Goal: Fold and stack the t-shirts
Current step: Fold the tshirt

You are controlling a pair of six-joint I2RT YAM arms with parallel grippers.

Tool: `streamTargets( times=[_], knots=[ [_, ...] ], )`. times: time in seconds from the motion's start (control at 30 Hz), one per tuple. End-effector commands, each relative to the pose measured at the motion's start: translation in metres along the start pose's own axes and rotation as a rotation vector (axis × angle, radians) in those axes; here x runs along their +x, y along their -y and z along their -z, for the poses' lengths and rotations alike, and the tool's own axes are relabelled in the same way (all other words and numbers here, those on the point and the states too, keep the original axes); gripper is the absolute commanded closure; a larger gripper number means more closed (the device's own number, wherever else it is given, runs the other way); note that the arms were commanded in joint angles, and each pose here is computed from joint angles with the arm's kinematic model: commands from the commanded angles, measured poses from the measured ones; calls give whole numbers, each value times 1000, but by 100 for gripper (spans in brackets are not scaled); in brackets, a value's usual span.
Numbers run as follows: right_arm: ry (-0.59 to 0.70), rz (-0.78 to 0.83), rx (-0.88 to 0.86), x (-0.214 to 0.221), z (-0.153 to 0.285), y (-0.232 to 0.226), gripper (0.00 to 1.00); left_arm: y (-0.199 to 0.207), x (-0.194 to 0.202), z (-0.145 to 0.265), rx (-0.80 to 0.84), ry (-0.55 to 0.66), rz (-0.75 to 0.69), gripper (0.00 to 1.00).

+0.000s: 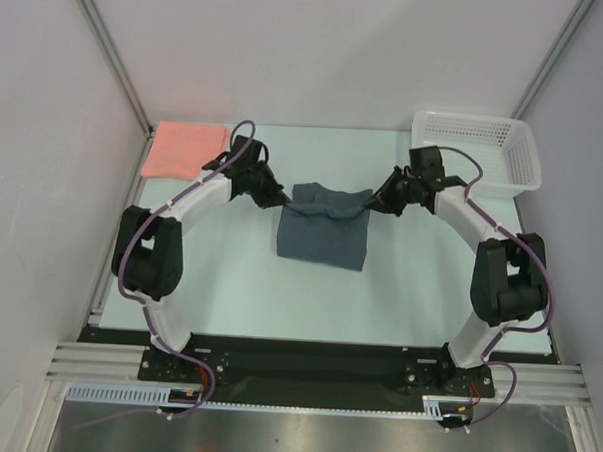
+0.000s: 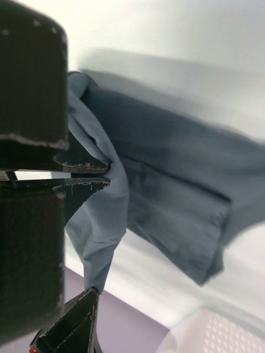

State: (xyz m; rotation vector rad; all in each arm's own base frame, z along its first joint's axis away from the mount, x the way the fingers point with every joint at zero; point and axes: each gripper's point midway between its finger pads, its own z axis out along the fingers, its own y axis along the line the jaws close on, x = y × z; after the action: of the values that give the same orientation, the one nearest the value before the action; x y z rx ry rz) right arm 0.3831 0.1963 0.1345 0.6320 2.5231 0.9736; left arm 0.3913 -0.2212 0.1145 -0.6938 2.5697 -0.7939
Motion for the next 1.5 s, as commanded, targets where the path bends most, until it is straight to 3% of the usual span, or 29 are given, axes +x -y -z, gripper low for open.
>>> streamTargets(
  times=[0.0, 0.43, 0.83, 0.93, 0.97, 1.07, 1.13, 1.17, 1.23, 1.3, 1.33, 1.37, 1.4, 1.43, 1.47],
  knots=[
    [3, 50, -34, -24, 6, -16, 100, 41, -25, 10, 110, 9, -72, 99],
    [-35, -24, -55, -74, -35, 0, 100, 66, -70, -36, 169, -18, -28, 100],
    [-41, -8, -38, -95, -54, 13, 100, 58, -88, -60, 162, -11, 30, 100],
    [-39, 2, -13, -100, -63, 21, 96, 52, -94, -67, 122, -9, 23, 100],
    [-20, 17, -19, -108, -62, 15, 94, 47, -96, -70, 89, 3, 22, 89],
    [23, 64, 26, -129, -62, 10, 75, 47, -104, -78, 74, -9, -7, 61],
    [51, 100, 144, -140, -58, 24, 63, 64, -129, -75, 72, 45, -115, 50],
    [59, 148, 166, -145, -53, 24, 59, 52, -128, -67, -9, 29, -142, 44],
    [108, 221, 209, -152, -31, 9, 47, 64, -158, -26, -83, 179, -297, 42],
    [110, 334, 254, -141, -18, 9, 39, 70, -155, -3, -79, 215, -358, 42],
    [133, 397, 258, -129, -8, -7, 39, 49, -134, -11, -100, 155, -381, 43],
    [119, 418, 246, -118, -7, -9, 39, 84, -133, 18, 19, 239, -436, 46],
    [103, 432, 203, -105, -9, -16, 41, 91, -123, 24, 66, 248, -465, 48],
    [59, 442, 103, -78, -17, -23, 45, 72, -88, 6, 105, 139, -470, 49],
    [47, 435, 59, -68, -22, -25, 48, 105, -85, 23, 255, 204, -511, 52]
  ],
)
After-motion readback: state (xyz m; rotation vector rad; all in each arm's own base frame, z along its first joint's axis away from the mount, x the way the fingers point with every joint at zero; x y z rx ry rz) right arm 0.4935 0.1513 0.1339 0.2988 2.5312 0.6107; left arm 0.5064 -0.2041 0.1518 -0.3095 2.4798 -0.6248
